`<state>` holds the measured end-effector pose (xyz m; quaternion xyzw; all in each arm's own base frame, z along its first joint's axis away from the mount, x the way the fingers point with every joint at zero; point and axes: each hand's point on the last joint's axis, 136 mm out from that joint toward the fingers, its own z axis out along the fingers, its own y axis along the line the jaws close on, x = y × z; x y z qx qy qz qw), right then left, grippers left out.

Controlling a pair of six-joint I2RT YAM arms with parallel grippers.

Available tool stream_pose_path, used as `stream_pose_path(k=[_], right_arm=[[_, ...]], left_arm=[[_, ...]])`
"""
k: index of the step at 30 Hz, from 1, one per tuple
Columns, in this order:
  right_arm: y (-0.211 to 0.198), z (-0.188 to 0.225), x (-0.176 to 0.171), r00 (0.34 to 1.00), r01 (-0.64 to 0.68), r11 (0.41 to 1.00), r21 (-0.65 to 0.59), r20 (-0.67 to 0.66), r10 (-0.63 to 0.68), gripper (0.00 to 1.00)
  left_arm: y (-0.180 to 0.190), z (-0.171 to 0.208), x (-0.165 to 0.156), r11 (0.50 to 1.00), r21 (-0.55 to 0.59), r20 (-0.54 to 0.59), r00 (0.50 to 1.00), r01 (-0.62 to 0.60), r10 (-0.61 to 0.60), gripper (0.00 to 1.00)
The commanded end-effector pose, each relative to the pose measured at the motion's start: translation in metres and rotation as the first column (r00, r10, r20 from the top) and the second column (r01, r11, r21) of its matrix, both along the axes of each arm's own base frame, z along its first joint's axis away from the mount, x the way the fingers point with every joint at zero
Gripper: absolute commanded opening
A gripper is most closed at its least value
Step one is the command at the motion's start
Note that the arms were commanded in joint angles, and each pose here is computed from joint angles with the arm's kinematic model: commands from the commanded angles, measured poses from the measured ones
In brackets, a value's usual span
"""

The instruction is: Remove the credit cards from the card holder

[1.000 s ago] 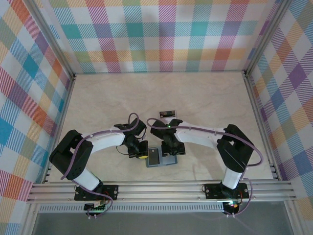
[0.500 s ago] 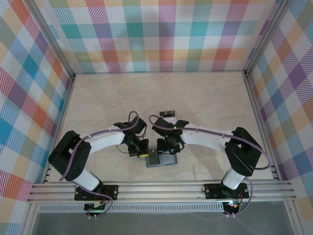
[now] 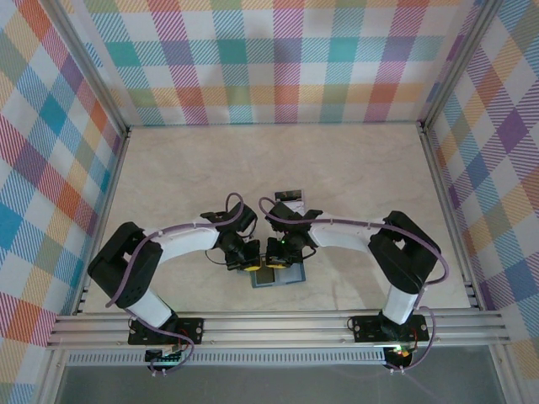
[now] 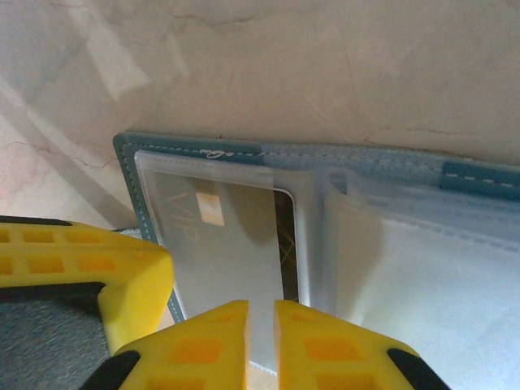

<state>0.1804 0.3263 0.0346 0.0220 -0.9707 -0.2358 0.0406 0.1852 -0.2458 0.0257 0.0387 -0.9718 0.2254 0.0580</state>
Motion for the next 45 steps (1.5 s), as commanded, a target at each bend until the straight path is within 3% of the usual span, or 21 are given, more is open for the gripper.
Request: stream_pose_path(k=[1, 11, 16, 23, 32, 45], right_arm=[[0.003, -0.007, -0.001, 0.999, 0.007, 1.000, 0.024, -0.032, -0.006, 0.17], [-0.009, -0.022, -0.003, 0.999, 0.004, 0.999, -0.048, -0.036, -0.005, 0.16], [-0.012, -0.020, -0.001, 1.000, 0.009, 0.998, -0.062, -0.024, -0.010, 0.26], [-0.018, -0.016, -0.001, 1.000, 0.008, 0.996, -0.088, -0.009, -0.009, 0.32], [-0.018, -0.007, 0.000, 1.000, 0.008, 0.997, -0.079, 0.006, -0.007, 0.38], [-0.010, 0.012, 0.001, 0.999, 0.005, 1.000, 0.009, 0.031, -0.005, 0.37]], left_arm=[[-0.005, -0.001, -0.002, 1.000, -0.005, -0.015, 1.000, 0.006, -0.006, 0.04], [0.005, -0.010, -0.006, 0.999, 0.045, -0.027, 1.000, 0.015, -0.014, 0.04], [0.008, -0.011, -0.007, 0.998, 0.058, -0.026, 1.000, 0.016, -0.015, 0.04], [0.011, -0.012, -0.008, 0.997, 0.072, -0.027, 1.000, 0.016, -0.014, 0.04], [0.012, -0.013, -0.009, 0.996, 0.083, -0.028, 0.999, 0.020, -0.018, 0.04], [0.001, 0.012, 0.000, 0.998, 0.054, 0.016, 0.999, 0.029, -0.030, 0.04]])
